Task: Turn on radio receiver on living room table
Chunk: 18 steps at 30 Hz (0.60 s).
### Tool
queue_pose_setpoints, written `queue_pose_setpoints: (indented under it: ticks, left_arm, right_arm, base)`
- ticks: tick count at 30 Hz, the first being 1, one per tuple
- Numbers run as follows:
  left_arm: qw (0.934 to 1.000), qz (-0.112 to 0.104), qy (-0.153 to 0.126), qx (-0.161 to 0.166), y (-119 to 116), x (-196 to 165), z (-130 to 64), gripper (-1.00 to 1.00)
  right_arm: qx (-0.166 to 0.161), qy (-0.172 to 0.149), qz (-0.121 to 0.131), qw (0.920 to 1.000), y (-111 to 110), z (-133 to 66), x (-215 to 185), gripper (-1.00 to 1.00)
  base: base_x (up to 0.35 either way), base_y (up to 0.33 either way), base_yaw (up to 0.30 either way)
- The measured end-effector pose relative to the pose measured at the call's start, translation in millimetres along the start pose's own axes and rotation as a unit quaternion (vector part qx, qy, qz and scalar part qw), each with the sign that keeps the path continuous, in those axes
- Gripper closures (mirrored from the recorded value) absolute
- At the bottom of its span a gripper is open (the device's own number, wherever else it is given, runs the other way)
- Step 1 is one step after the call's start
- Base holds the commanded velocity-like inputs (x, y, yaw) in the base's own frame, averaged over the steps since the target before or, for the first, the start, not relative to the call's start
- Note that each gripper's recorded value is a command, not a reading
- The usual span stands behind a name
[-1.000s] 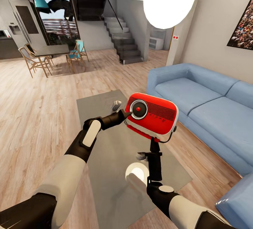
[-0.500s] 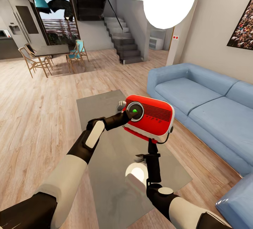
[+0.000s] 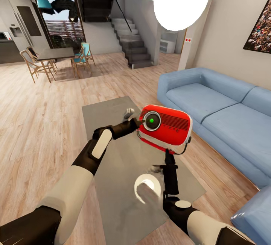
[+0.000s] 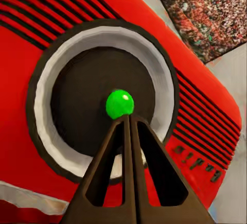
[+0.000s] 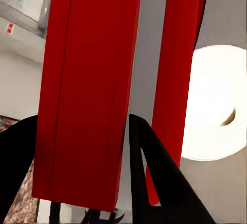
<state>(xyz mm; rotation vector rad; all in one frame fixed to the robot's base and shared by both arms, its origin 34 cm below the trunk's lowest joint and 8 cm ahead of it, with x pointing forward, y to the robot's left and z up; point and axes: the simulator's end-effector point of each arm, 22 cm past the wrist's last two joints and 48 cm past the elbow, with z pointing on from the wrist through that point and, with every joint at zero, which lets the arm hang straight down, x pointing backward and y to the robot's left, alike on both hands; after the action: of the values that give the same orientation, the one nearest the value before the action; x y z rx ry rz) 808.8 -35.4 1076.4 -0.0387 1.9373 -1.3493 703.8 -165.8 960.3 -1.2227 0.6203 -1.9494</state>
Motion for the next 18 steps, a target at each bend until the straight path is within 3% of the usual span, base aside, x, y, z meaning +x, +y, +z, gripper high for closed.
queue_pose_setpoints:
  ticks: [2,4,8,10,16,18]
  left_arm:
    - [0.9997,0.000,0.001,-0.025,12,2,-0.5,1.00]
    - [0.9991,-0.001,0.005,-0.042,23,6,-1.4,1.00]
    - [0.9940,0.009,0.008,-0.108,89,-8,-39.5,1.00]
    - [0.9907,0.007,0.012,-0.135,117,-9,-56.0,1.00]
    - [0.9732,-0.022,0.034,-0.226,210,5,-116.1,1.00]
    - [0.9640,-0.039,0.041,-0.260,244,19,-137.6,1.00]
  right_arm:
    - [-0.022,-0.001,0.012,0.9997,17,0.3,7,1.00]
    - [-0.030,-0.016,0.040,0.9986,26,-0.4,5,1.00]
    - [-0.108,0.028,0.103,0.9885,70,2.7,30,1.00]
    - [-0.128,0.031,0.127,0.9831,82,3.7,32,1.00]
    - [-0.172,0.047,0.220,0.9590,102,19.0,36,1.00]
    - [-0.193,0.067,0.256,0.9448,108,28.7,40,1.00]
  base:
    - [0.000,0.000,0.000]
    - [0.000,0.000,0.000]
    - [0.000,0.000,0.000]
    - [0.000,0.000,0.000]
    - [0.000,0.000,0.000]
    - [0.000,0.000,0.000]
